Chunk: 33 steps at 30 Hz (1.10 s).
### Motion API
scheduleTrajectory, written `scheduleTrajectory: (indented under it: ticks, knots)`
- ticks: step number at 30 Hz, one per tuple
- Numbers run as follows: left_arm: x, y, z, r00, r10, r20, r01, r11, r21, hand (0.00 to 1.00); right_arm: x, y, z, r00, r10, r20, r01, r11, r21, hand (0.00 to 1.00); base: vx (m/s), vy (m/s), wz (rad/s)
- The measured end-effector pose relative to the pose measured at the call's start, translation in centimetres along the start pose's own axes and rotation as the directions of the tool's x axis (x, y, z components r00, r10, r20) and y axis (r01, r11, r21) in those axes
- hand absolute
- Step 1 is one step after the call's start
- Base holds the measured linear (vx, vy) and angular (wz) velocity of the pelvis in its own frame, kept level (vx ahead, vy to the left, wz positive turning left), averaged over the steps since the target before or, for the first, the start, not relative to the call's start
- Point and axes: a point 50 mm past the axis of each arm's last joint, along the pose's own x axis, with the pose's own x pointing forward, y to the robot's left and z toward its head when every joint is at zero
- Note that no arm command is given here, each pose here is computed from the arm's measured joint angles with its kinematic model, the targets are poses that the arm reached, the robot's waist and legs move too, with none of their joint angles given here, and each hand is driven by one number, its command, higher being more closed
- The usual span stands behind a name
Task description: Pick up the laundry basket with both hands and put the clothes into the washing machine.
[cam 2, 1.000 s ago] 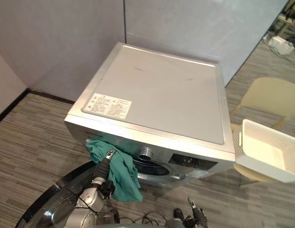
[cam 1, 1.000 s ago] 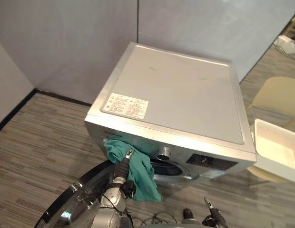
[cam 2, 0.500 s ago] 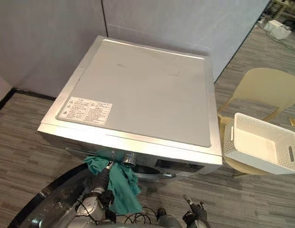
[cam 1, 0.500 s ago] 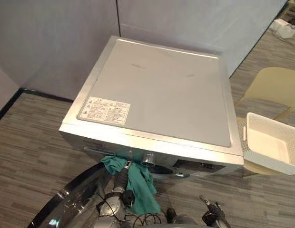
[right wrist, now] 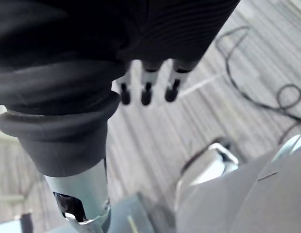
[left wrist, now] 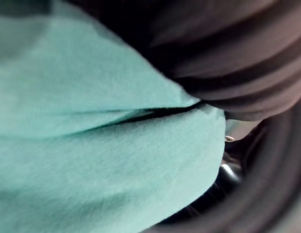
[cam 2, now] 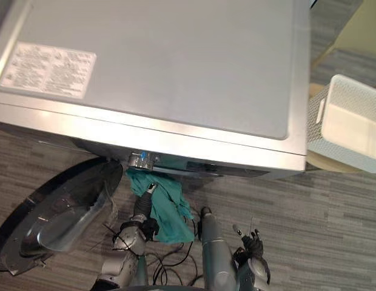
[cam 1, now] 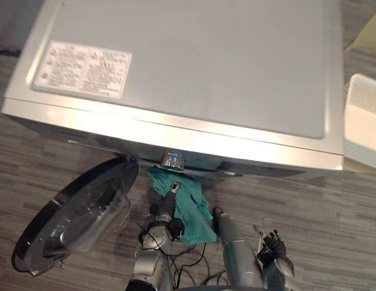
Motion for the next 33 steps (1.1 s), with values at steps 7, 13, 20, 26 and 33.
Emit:
scheduleTrajectory:
  ticks: [7,13,20,26,33]
  knots:
    - [4.5,0.0,3.9,0.992,0.101,0.081,-0.103,0.994,0.022,1.00,0.5,2.7,3.4,0.991,0.039,0.129,-0.050,0.996,0.077,0.00,0.01,0.029,-0.08]
    - [9.2,-0.8,15.8,0.925,0.173,0.337,-0.165,0.985,-0.053,1.00,0.2,3.2,4.6,0.982,0.022,0.186,-0.049,0.989,0.140,0.00,-0.05,0.032,-0.23]
    - [7.5,-7.4,34.3,0.713,-0.037,0.700,-0.007,0.998,0.060,1.00,-0.1,3.7,4.5,0.979,0.032,0.201,-0.068,0.982,0.174,0.00,-0.03,0.041,-0.18]
    - [5.6,-11.2,37.1,0.626,-0.210,0.751,0.039,0.970,0.239,1.00,-0.4,3.0,3.7,0.982,0.032,0.186,-0.072,0.974,0.213,0.00,-0.02,0.045,-0.04]
    - [2.3,-8.9,41.2,0.390,-0.098,0.916,-0.296,0.928,0.226,0.00,-1.0,-0.8,2.4,0.983,-0.074,0.169,0.031,0.970,0.242,0.00,-0.08,0.007,-0.14]
